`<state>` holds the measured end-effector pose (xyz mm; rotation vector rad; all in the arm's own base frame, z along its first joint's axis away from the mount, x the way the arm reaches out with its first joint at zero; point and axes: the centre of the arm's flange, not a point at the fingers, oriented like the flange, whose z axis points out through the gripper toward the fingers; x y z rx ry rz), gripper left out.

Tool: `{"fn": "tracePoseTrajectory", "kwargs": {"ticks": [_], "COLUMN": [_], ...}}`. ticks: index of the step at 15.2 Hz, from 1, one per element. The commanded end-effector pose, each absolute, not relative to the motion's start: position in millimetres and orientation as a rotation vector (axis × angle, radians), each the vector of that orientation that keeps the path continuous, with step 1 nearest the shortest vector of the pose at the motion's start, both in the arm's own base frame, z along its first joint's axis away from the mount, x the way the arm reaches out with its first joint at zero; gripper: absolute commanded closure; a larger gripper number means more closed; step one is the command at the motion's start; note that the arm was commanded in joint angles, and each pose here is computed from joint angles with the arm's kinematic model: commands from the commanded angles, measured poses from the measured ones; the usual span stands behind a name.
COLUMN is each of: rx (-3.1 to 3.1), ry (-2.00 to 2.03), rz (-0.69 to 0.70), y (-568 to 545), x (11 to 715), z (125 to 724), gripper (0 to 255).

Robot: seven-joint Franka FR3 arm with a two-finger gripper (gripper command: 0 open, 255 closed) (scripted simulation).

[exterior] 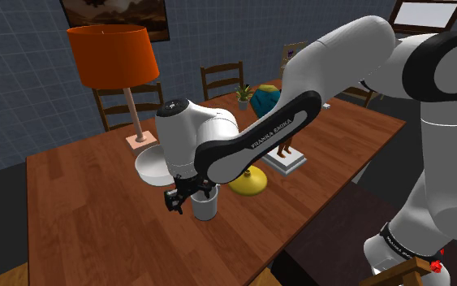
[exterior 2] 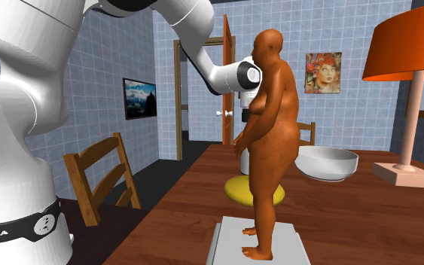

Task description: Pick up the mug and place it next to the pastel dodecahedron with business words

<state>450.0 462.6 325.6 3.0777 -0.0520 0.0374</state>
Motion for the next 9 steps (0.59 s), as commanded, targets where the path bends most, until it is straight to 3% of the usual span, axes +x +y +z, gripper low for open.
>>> {"fn": "tracePoseTrajectory", "kwargs": {"ticks": [1,6,7,9], "rx": [3.078,3.078,3.078,3.078], "ry": [-0.052,-0.052,-0.052,-0.052], "rz": [0.038,0.038,0.038,0.038], "y": [462.5,462.5,462.5,462.5], "x": [450.7,450.7,450.7,450.7], "z": [323.9,324.0,324.0,324.0], "gripper": [0,0,255,255]}}
